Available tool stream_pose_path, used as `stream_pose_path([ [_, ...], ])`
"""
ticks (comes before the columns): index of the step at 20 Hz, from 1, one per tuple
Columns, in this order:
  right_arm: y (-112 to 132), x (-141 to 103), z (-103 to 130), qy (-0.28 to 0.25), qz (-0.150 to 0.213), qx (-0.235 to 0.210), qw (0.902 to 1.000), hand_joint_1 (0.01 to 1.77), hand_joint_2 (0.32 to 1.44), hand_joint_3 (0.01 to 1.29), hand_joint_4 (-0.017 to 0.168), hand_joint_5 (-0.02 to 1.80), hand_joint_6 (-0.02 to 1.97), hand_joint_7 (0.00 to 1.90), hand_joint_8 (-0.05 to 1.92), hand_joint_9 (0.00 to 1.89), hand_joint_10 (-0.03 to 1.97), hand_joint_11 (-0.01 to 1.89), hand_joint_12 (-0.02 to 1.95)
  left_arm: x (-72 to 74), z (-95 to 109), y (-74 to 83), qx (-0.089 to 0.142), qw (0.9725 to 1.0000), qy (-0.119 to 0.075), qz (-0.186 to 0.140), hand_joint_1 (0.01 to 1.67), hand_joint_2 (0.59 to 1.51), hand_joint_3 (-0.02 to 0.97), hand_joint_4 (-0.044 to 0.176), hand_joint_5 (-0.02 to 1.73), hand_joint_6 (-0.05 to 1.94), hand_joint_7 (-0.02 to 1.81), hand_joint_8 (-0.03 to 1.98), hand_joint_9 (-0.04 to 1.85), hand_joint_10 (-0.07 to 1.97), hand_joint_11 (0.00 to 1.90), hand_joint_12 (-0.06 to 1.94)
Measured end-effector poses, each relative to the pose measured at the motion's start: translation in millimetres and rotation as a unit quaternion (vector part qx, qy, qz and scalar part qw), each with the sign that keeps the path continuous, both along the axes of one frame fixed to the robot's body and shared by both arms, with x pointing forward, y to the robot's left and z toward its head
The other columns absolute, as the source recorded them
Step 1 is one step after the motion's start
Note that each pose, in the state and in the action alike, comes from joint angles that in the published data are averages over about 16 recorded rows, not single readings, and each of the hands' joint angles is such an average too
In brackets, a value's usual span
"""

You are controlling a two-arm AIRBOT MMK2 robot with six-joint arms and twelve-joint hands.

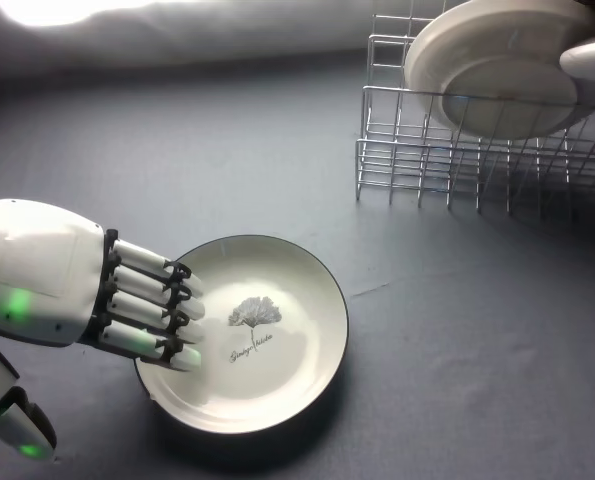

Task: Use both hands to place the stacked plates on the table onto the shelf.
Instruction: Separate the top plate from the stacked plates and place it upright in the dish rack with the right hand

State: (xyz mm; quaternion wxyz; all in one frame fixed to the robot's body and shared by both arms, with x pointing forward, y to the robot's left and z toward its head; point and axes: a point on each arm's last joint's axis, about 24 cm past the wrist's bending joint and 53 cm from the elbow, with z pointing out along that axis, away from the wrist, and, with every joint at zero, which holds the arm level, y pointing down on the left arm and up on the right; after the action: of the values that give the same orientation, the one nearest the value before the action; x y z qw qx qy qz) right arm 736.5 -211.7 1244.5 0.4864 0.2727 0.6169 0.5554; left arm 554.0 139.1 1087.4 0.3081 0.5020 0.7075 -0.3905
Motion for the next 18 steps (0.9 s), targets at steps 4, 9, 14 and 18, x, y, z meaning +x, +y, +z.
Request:
stream_pose_path([
  [4,1,-1,-1,-0.007,0.004,-0.017,0.9998,1.28,1.09,0.01,-0.008,0.81,1.09,0.92,1.06,0.93,0.93,0.77,1.11,7.4,-5,1.8,0.008,0.9999,-0.007,0.007,0.02,1.111,0.017,0.001,0.12,0.00,0.13,0.01,0.11,0.01,0.01,0.24],
  [9,3,-2,-2,-0.016,0.010,-0.040,0.9990,1.26,1.09,0.01,-0.008,0.78,0.84,0.91,0.80,0.94,0.59,0.72,1.11,12.4,-8,5.7,0.016,0.9997,-0.012,0.012,0.02,1.111,0.017,0.001,0.11,0.00,0.12,0.01,0.11,0.01,0.01,0.22],
  [14,8,-4,-1,-0.032,0.019,-0.063,0.9973,1.20,1.08,0.01,-0.007,0.76,0.50,0.90,0.47,0.93,0.23,0.61,1.11,14.5,-9,9.7,0.023,0.9995,-0.015,0.014,0.02,1.111,0.017,0.001,0.11,0.00,0.12,0.01,0.11,0.01,0.01,0.21],
  [18,18,-7,7,-0.055,0.033,-0.082,0.9946,1.15,1.07,0.01,-0.008,0.73,0.23,0.86,0.21,0.89,0.05,0.50,1.13,15.6,-12,14.0,0.028,0.9993,-0.016,0.016,0.02,1.112,0.017,0.000,0.11,0.00,0.12,0.01,0.11,0.01,0.01,0.21],
])
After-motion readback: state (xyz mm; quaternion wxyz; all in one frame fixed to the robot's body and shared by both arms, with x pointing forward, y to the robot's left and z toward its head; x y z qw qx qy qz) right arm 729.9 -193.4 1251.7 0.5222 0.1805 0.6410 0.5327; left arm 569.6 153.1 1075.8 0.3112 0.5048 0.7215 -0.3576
